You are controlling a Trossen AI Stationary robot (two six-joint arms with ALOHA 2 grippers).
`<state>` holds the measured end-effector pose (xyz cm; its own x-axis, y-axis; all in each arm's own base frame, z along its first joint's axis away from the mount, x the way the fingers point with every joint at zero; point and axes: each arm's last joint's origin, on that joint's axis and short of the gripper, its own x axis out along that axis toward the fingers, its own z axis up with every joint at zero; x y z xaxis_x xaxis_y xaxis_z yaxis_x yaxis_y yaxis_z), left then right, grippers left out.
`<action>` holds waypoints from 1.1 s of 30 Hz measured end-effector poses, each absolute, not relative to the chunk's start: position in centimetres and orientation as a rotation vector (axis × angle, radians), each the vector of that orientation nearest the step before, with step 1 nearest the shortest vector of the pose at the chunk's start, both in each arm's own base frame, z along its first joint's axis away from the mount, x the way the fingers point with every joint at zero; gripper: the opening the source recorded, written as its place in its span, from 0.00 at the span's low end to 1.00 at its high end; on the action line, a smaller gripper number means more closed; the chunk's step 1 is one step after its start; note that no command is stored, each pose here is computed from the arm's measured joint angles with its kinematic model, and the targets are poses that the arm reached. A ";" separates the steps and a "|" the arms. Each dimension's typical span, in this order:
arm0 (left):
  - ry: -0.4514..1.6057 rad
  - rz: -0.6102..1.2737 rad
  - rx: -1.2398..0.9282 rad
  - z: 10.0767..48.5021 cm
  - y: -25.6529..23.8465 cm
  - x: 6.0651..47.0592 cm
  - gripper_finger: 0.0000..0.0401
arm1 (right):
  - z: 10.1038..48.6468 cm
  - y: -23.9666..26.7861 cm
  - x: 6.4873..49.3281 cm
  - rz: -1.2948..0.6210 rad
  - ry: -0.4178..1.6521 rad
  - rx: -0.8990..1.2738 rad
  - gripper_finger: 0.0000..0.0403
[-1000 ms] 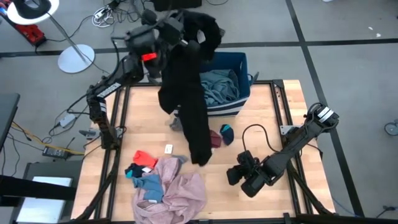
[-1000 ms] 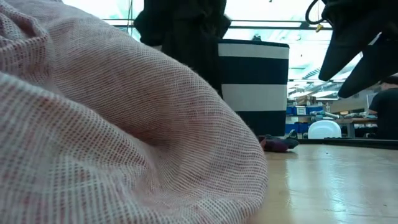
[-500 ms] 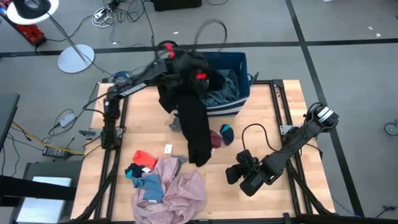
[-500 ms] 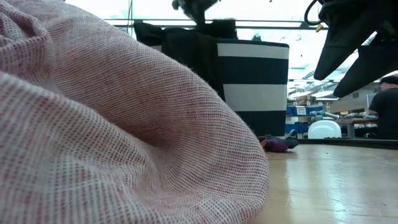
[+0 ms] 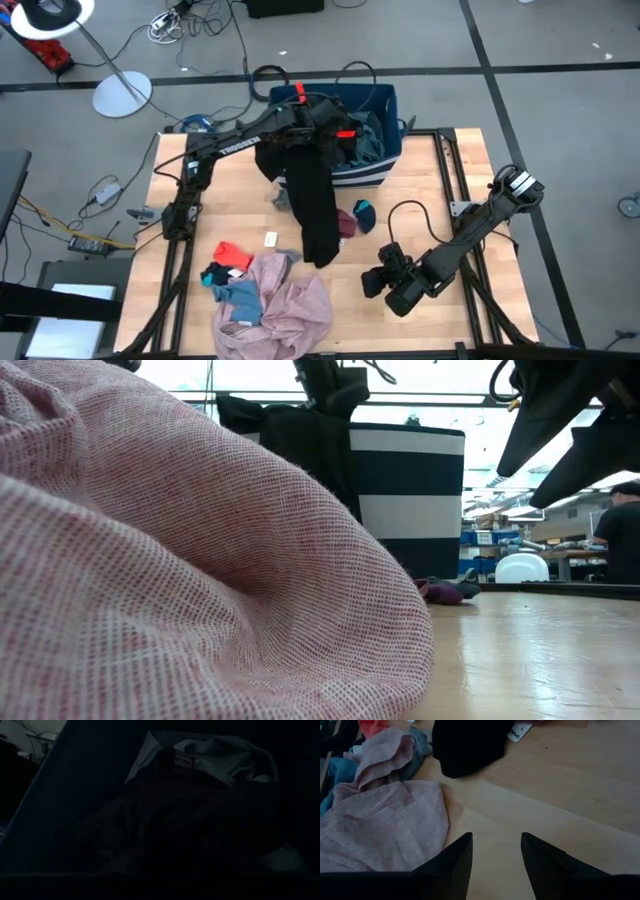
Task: Sort clothes
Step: Put the black pants into the blue bin
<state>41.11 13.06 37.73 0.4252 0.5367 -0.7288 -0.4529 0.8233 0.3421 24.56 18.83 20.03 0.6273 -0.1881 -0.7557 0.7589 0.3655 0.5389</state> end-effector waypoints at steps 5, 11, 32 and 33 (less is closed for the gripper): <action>0.874 0.622 0.078 39.3 12.3 40.6 0.43 | 20.1 18.9 24.6 -0.660 0.654 1.032 0.42; 0.720 0.624 0.058 43.8 10.6 37.7 0.43 | 20.1 19.0 24.6 -0.646 0.663 1.015 0.42; 0.834 0.622 -0.229 39.9 -4.4 35.7 0.42 | 20.3 19.7 24.8 -0.532 0.730 0.961 0.42; 0.846 0.632 -0.230 39.1 -5.3 35.6 0.42 | 20.3 19.8 24.7 -0.525 0.733 0.960 0.42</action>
<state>35.59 -5.27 39.07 0.4945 0.4276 -0.7567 -0.6040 0.7951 0.0545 24.74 19.76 20.28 0.6490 -0.0822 -0.7563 0.6898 0.4828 0.5395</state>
